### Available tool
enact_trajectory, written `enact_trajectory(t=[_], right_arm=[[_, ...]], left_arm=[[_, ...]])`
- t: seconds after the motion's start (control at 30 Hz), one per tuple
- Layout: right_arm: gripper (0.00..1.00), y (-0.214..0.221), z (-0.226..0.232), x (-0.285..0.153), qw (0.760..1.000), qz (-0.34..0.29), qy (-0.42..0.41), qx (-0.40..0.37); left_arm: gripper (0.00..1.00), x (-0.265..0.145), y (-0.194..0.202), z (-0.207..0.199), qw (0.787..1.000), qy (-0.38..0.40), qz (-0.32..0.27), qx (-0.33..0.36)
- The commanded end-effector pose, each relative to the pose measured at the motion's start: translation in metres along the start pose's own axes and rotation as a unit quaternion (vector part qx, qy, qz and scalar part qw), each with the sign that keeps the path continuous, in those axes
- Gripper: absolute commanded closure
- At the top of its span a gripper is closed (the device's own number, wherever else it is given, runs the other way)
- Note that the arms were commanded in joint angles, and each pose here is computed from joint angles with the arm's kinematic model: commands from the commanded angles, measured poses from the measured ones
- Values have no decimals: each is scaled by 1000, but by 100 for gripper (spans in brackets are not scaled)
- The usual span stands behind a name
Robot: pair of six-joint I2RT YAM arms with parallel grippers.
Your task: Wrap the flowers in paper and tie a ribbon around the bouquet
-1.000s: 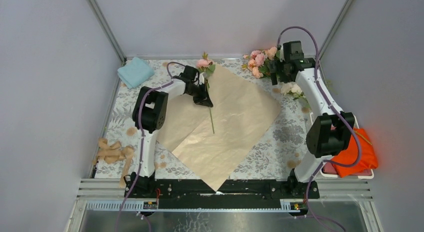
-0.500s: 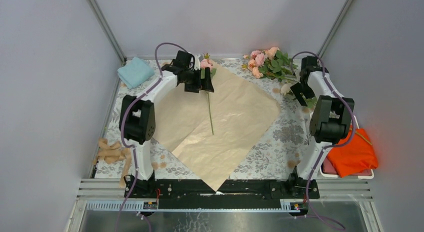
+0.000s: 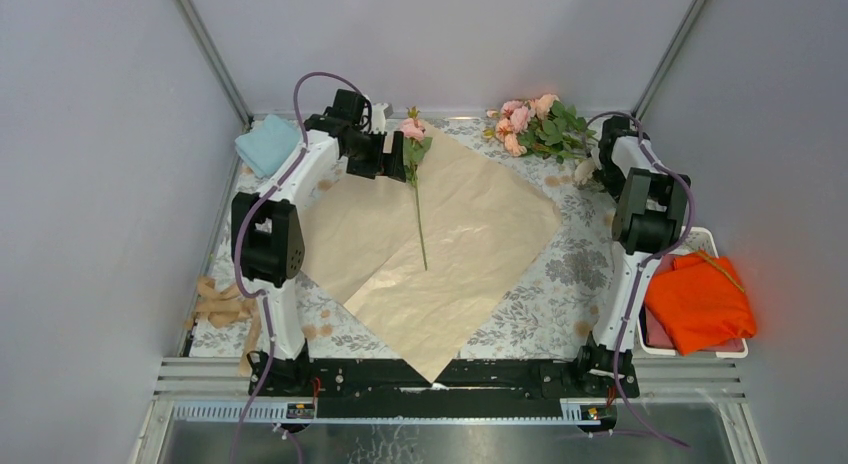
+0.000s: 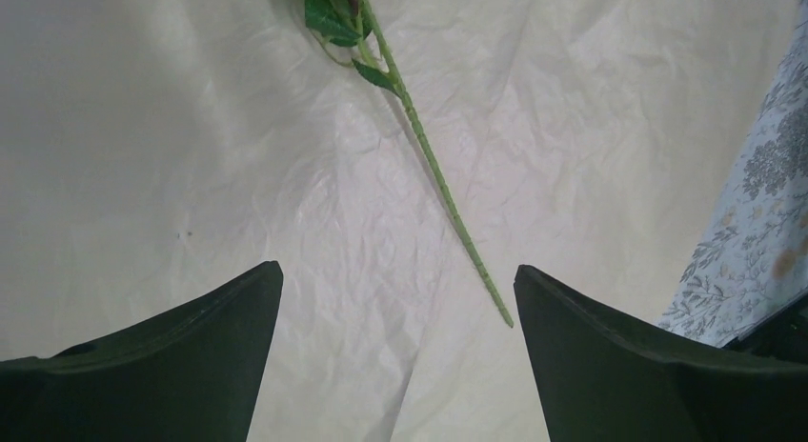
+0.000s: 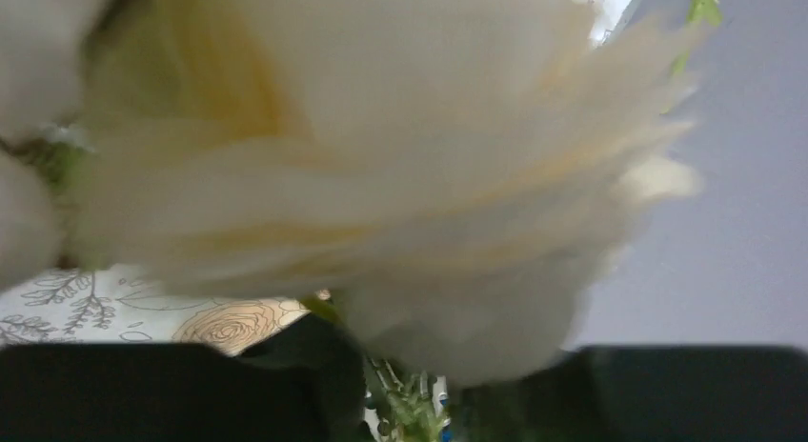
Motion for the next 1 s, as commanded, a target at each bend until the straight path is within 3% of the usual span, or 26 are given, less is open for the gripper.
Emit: enact_trajectory(t=[0.0, 0.27, 0.47, 0.57, 0.63, 0.7, 0.77, 0.8, 0.83, 0.9, 0.97], right_arm=[[77, -2, -12, -22, 1000, -13, -3, 14], [100, -3, -42, -118, 993, -92, 65, 35], [100, 1, -55, -211, 972, -160, 162, 48], [100, -9, -42, -269, 953, -247, 158, 81], [100, -26, -22, -313, 926, -341, 95, 132], [100, -53, 29, -363, 878, -438, -63, 183], [100, -78, 109, -409, 794, -477, -317, 206], [100, -87, 147, -428, 750, -479, -408, 204], [100, -97, 176, -433, 723, -470, -455, 222], [100, -116, 226, -427, 718, -436, -486, 242], [100, -133, 270, -404, 742, -370, -492, 267]], left_arm=[[1, -13, -6, 2, 1000, -12, 0, 14], [1, -49, -19, -3, 998, -24, -35, 53], [1, -84, 0, 0, 994, -34, -48, 94], [1, -101, 15, 6, 992, -49, -49, 107], [1, -116, 25, 14, 990, -67, -53, 112], [1, -129, 37, 19, 988, -82, -55, 121], [1, -134, 55, 29, 986, -104, -46, 125], [1, -134, 65, 34, 985, -115, -39, 125], [1, -134, 74, 38, 984, -124, -33, 124], [1, -133, 89, 42, 983, -134, -19, 127], [1, -133, 99, 43, 983, -133, -14, 125]])
Point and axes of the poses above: each gripper's point midway between its finger pads, its own x axis out along the fingers, its own z axis along the line the jaws close on, y = z × x, the point moved 2 cm from there along -x, back along the fingers, and after that the axes turned 8 degrees about x, right-handed, at the moved point
